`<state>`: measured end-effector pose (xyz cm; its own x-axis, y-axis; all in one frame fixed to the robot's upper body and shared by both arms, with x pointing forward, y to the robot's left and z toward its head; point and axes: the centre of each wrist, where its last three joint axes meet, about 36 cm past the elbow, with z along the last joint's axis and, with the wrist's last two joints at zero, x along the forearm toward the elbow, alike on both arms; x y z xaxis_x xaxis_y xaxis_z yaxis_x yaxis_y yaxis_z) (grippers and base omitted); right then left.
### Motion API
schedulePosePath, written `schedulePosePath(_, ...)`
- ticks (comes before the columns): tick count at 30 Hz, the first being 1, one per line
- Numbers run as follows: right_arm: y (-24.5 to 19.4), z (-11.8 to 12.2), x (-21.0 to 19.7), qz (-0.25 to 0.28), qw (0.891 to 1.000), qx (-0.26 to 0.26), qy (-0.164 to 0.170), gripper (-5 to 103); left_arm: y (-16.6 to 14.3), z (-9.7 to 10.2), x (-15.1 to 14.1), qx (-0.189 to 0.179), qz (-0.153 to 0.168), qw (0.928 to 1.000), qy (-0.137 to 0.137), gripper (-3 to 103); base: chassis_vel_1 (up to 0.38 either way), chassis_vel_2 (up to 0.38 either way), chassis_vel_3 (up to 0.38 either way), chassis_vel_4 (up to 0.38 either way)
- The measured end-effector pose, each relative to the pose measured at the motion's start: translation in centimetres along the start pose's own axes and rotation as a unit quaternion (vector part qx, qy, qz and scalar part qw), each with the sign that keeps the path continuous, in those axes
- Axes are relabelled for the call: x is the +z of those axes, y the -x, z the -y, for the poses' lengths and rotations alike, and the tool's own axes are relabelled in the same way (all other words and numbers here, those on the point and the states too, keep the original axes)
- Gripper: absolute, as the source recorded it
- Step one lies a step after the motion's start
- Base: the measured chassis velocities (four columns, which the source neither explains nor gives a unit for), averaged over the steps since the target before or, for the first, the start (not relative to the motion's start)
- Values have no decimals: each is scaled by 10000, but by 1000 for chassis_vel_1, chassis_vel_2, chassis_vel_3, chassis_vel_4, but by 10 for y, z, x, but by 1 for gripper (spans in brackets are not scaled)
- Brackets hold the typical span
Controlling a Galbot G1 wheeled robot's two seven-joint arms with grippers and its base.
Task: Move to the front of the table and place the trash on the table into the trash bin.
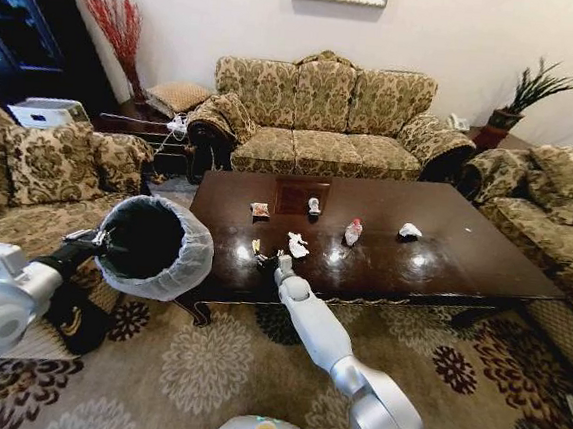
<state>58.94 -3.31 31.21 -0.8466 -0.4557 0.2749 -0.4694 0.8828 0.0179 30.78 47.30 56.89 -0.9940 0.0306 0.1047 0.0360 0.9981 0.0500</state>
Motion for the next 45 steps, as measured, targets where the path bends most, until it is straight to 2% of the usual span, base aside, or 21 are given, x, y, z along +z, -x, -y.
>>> schedulePosePath(4, 0, 0, -1, 8, 10000, -7, -4, 53, 0, 1, 0, 13, 1, 10000, 3, 3, 0, 0, 0, 0)
schedulePosePath(7, 0, -1, -2, 23, 10000, -18, -14, 41, 0, 2, -1, 35, 2, 10000, 7, 3, 0, 0, 0, 0)
schedulePosePath(11, 0, -1, -3, 25, 10000, -23, -19, 33, -1, 3, 0, 43, 3, 10000, 0, 3, 0, 0, 0, 0)
schedulePosePath(13, 0, -1, -3, 23, 10000, -26, -20, 26, -2, 4, 0, 50, -2, 10000, -5, 3, 0, 0, 0, 0)
schedulePosePath(18, 0, -1, -4, 29, 10000, -29, -14, 18, -3, 4, -1, 49, 6, 10000, 7, 3, 0, 0, 0, 0)
schedulePosePath(21, 0, -1, -7, 54, 10000, -35, 4, 5, -4, 4, -3, 36, 24, 10000, 27, 3, 0, 0, 0, 0)
schedulePosePath(28, -8, -12, -19, 258, 9995, -116, 139, 0, -6, 3, -5, 7, 36, 10000, 39, 3, 0, 0, 0, 0)
schedulePosePath(31, -31, -38, -56, 836, 9953, -345, 341, 0, -7, -2, -8, -19, -83, 9999, 111, 3, 0, 0, 0, 0)
schedulePosePath(32, -31, -38, -56, 836, 9953, -345, 341, 0, -7, -2, -8, -19, -83, 9999, 111, 3, 0, 0, 0, 0)
schedulePosePath(34, -55, -53, -82, 1278, 9894, -489, 491, 0, -7, -7, -12, -28, -298, 9995, 73, 3, 0, 0, 0, 0)
schedulePosePath(35, -77, -57, -101, 1648, 9829, -572, 585, 0, -4, -11, -14, 7, -479, 9988, 52, 3, 0, 0, 0, 0)
schedulePosePath(39, -123, -51, -128, 2243, 9701, -679, 624, 0, 2, -21, -16, 42, -750, 9972, 21, 3, 0, 0, 0, 0)
schedulePosePath(41, -175, -54, -160, 2797, 9525, -1042, 595, 0, 10, -19, -20, 157, -908, 9957, -67, 3, 0, 0, 0, 0)
schedulePosePath(42, -175, -54, -160, 2797, 9525, -1042, 595, 0, 10, -19, -20, 157, -908, 9957, -67, 3, 0, 0, 0, 0)
schedulePosePath(45, -220, -74, -178, 3065, 9332, -1803, 524, 0, 17, -8, -27, 278, -947, 9951, -42, 3, 0, 0, 0, 0)
